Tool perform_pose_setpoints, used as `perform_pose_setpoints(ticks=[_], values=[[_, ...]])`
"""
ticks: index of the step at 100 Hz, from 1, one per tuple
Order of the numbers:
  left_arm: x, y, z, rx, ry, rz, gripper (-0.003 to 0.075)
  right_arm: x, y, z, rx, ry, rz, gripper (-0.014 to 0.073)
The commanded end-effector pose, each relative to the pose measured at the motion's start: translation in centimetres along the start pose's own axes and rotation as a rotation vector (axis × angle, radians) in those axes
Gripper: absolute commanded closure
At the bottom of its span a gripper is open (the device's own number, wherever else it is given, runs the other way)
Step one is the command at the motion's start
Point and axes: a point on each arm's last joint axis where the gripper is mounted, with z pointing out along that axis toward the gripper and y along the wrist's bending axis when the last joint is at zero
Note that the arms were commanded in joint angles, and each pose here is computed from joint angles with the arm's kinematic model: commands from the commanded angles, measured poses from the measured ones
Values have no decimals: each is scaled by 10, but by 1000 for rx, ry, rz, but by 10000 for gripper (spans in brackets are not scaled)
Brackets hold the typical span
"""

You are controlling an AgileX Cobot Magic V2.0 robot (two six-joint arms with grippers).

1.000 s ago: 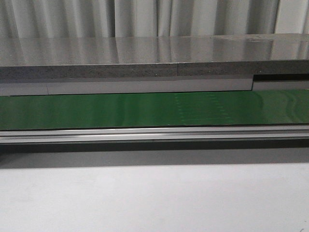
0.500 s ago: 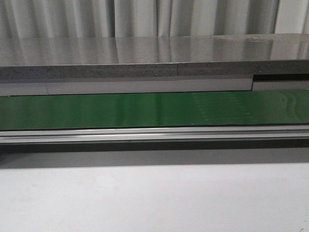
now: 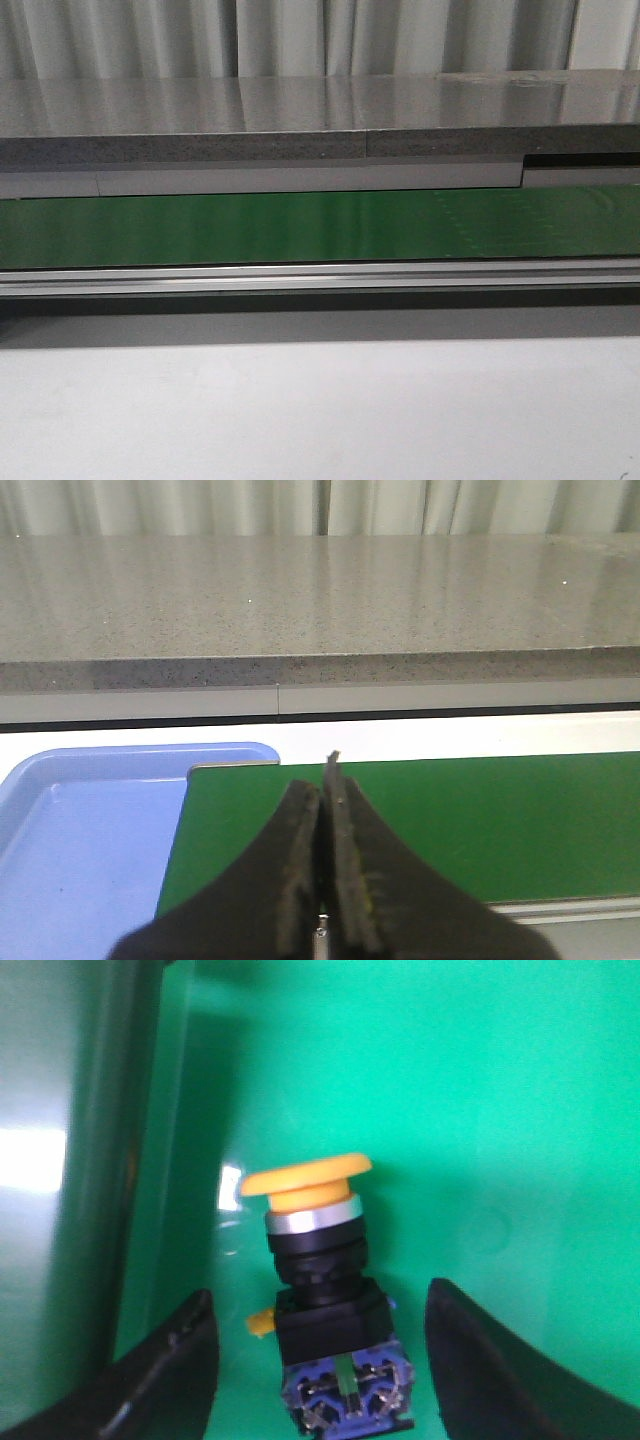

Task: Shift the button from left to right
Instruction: 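Carry the switch over the green tray and lower it, then open the right gripper to release the switch into the green tray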

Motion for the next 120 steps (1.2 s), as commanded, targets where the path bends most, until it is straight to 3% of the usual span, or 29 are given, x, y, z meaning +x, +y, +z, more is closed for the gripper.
perform_pose_setpoints(ticks=[1, 17, 50, 84, 120], values=[[-16, -1, -2, 6, -103, -9, 740, -19, -8, -40, 95, -133, 8, 140], [-16, -1, -2, 6, -103, -9, 740, -26, -7, -64, 131, -212, 45, 140], [-16, -1, -2, 6, -103, -9, 740, -54, 30, -108, 38, -416, 127, 140], [-16, -1, -2, 6, -103, -9, 740, -76, 97, -167, -42, -583, 46, 140], [-16, -1, -2, 6, -103, -9, 740, -65, 136, -224, 15, -659, 4, 140]])
